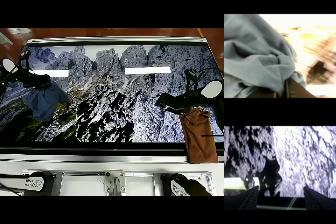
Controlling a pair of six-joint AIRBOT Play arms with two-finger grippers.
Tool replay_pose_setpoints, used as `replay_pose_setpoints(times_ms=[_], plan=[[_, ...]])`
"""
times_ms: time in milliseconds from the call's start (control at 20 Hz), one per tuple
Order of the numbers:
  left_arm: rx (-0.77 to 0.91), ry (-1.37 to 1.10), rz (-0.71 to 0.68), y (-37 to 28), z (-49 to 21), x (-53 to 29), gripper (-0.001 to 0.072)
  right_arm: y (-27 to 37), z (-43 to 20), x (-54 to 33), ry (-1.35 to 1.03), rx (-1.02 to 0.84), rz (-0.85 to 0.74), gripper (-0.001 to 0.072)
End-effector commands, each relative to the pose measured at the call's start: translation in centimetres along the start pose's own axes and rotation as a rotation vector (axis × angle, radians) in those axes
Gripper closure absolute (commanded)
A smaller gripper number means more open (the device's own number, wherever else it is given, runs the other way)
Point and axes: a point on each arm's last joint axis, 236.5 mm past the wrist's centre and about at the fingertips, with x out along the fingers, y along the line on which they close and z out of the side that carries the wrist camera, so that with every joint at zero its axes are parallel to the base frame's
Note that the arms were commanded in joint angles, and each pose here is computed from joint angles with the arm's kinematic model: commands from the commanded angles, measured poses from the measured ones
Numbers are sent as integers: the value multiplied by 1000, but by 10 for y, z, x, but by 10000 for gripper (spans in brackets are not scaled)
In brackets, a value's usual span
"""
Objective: Fold the shirts.
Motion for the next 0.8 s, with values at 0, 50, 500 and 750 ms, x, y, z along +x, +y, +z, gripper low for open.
replay_pose_setpoints(times_ms=[0, 50, 500, 750], plan=[[220, -10, -279, -144, -45, -83, 672, 4, 11, 0, -44, -2, 17, 29], [278, 14, -349, -181, -69, -97, 672, 4, 2, 0, -7, -6, 18, 29], [439, 30, -654, -411, -204, -57, 671, -23, -96, -22, 427, -197, -61, 29], [246, 190, -630, -398, -201, -1, 0, -61, -89, -27, 424, -238, -219, 29]])
